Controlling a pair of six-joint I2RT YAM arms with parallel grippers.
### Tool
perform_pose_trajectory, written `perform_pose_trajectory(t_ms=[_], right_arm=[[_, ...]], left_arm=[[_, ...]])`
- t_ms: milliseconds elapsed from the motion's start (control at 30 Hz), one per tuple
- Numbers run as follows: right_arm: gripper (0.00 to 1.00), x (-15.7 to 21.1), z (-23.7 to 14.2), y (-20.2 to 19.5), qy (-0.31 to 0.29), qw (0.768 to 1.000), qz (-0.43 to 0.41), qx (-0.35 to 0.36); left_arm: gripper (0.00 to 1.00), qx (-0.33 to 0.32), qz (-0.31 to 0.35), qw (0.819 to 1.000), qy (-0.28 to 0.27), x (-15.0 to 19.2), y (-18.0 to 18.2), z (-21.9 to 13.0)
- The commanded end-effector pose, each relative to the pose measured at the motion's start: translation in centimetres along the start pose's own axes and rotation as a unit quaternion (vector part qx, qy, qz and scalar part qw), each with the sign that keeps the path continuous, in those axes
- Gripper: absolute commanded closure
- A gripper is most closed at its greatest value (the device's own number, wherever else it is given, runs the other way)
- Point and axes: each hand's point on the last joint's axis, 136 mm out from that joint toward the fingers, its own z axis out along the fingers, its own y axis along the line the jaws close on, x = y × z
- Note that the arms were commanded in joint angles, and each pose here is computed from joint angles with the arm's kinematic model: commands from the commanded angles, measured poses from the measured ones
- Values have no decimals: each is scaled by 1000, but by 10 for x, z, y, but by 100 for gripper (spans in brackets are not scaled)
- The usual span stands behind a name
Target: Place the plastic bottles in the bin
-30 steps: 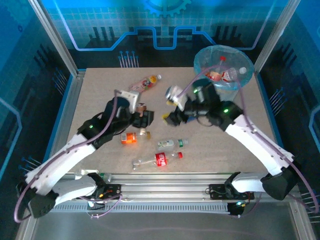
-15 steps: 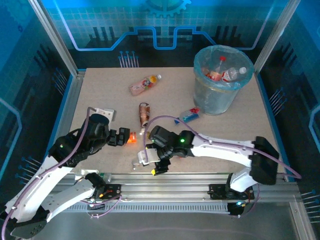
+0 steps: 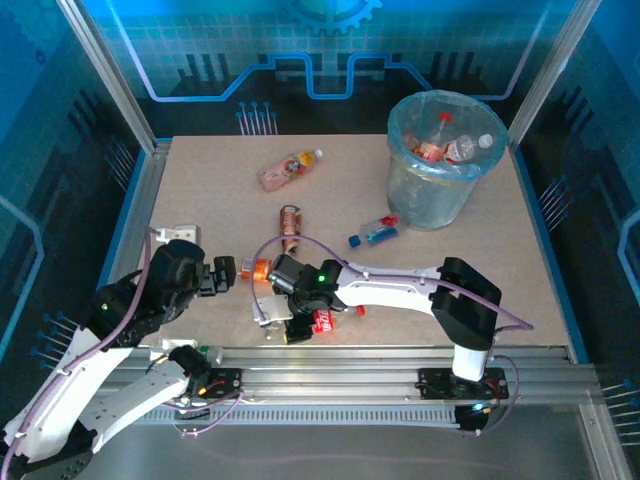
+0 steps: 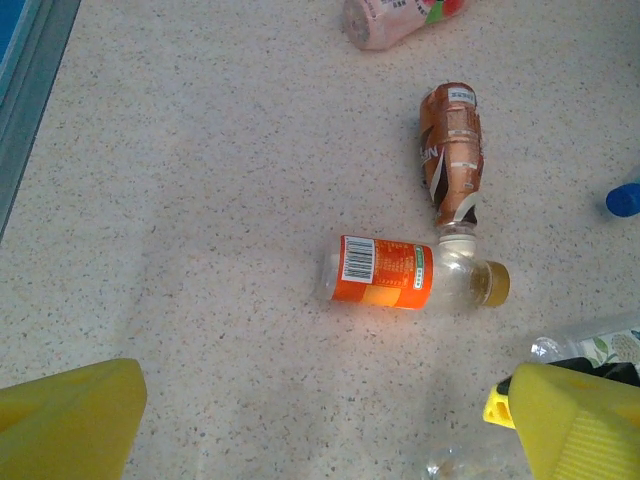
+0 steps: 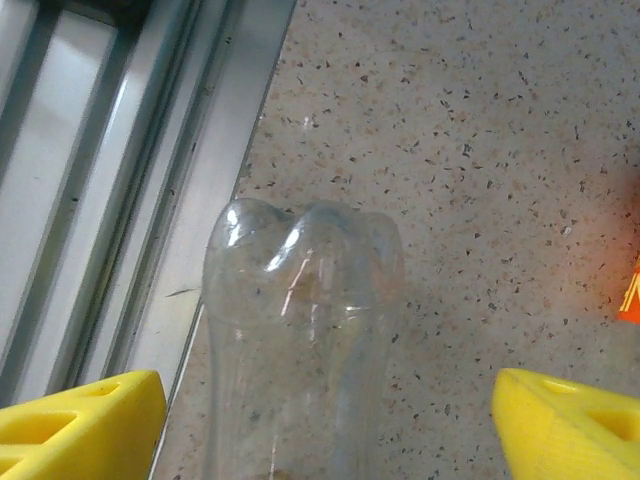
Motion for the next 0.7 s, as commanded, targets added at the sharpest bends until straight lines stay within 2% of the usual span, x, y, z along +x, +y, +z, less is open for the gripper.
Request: perform_pose_trajectory(t_ms=[0, 200, 400, 667], right_arm=[[14, -6, 12, -5, 9, 1000, -9, 6], [15, -7, 28, -11, 18, 1000, -6, 4], [17, -7, 36, -17, 13, 1000, -1, 13], [23, -4, 45, -30, 20, 1000, 13, 17]], left_arm=[[5, -8, -17, 1000, -14, -6, 1, 4], [5, 0, -8, 999, -39, -20, -9, 14], [6, 28, 5, 995, -101, -65, -26, 25], [8, 71, -15, 993, -93, -104, -47, 59]])
